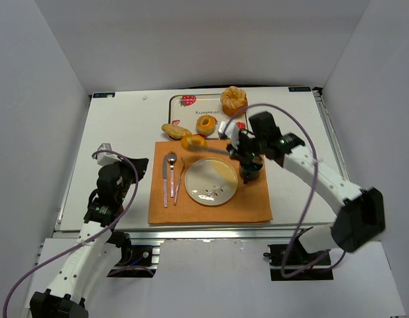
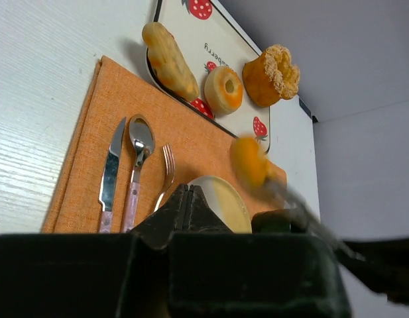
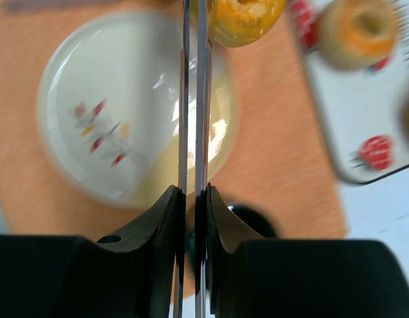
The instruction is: Place the bread
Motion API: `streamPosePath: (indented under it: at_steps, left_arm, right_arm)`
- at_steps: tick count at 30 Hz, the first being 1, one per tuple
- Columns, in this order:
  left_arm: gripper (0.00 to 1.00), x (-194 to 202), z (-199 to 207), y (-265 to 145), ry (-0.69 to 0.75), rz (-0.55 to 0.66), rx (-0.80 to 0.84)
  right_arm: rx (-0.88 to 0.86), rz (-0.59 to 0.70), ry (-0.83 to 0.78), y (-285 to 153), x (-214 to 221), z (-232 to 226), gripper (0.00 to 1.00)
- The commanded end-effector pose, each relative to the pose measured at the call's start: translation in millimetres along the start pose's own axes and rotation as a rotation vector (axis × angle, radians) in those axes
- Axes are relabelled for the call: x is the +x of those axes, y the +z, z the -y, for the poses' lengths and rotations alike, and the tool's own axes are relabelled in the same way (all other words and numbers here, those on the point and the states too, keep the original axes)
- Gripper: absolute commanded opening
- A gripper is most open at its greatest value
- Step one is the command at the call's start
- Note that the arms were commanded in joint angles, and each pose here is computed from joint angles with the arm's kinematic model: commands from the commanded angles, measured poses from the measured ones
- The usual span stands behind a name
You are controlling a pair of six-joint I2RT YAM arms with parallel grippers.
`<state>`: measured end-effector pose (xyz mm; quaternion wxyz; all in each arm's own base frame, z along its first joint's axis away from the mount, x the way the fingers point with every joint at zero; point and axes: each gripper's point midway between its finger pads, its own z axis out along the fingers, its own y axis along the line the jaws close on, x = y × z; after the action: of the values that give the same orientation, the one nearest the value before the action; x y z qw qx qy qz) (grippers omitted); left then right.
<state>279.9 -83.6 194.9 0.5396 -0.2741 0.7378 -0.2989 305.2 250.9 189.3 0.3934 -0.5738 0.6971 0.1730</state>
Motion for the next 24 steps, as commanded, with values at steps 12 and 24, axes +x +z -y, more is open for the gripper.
streamPosePath:
  at_steps: [12,24]
  left_arm:
    - [0.66,-4,11,9,0.01,-0.007,0.032]
    - [0.67,-7,8,-2,-0.017,0.025,0.035]
  right_arm:
    - [-0.108,-0.088,-0.041,-45,87,-90,0.14]
    - [-0.148,-0.087,-0.041,-46,91,-100,0.51]
